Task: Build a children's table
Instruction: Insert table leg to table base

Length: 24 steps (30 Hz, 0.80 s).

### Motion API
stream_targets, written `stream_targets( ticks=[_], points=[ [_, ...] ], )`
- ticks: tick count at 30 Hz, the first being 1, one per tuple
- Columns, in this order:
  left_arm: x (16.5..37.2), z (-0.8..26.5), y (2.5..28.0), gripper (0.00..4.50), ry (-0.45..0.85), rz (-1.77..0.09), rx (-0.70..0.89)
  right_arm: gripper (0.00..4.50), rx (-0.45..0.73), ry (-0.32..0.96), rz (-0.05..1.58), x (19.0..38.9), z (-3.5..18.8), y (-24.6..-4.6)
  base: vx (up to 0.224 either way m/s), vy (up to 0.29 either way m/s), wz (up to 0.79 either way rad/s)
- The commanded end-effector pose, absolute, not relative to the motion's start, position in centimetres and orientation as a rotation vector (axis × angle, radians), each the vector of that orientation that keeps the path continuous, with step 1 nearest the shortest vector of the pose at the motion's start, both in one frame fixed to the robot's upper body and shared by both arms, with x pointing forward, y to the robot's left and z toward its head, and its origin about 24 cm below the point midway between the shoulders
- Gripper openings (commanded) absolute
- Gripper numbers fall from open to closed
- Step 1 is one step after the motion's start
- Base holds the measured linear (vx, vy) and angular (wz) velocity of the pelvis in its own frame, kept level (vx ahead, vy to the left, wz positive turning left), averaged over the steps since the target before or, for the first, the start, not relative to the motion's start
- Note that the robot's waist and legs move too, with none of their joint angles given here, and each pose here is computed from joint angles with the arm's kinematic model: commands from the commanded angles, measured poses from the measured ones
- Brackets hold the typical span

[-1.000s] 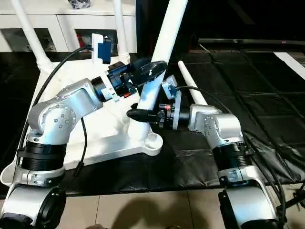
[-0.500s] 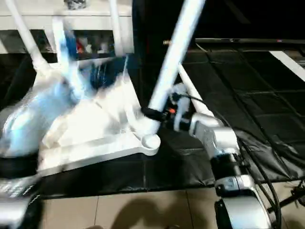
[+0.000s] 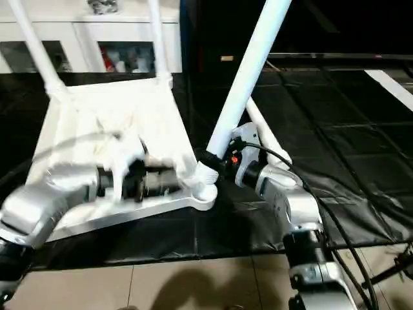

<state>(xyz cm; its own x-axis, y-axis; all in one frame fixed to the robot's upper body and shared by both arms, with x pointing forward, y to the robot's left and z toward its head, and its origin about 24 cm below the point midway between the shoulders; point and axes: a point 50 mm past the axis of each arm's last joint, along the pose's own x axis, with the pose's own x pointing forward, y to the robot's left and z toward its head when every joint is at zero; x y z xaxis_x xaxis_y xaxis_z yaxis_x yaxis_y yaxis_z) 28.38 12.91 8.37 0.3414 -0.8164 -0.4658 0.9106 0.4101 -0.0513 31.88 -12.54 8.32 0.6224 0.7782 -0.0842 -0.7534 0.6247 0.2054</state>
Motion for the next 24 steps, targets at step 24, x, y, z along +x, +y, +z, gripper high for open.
stream_targets(
  ticks=[24],
  points=[
    [28.9, 5.4, 14.3, 0.52, 0.545, -1.125, 0.427, 1.91, 0.079, 0.207, 0.960, 30.5, 7.7, -11.3, 0.000, 0.000, 0.00]
  ],
)
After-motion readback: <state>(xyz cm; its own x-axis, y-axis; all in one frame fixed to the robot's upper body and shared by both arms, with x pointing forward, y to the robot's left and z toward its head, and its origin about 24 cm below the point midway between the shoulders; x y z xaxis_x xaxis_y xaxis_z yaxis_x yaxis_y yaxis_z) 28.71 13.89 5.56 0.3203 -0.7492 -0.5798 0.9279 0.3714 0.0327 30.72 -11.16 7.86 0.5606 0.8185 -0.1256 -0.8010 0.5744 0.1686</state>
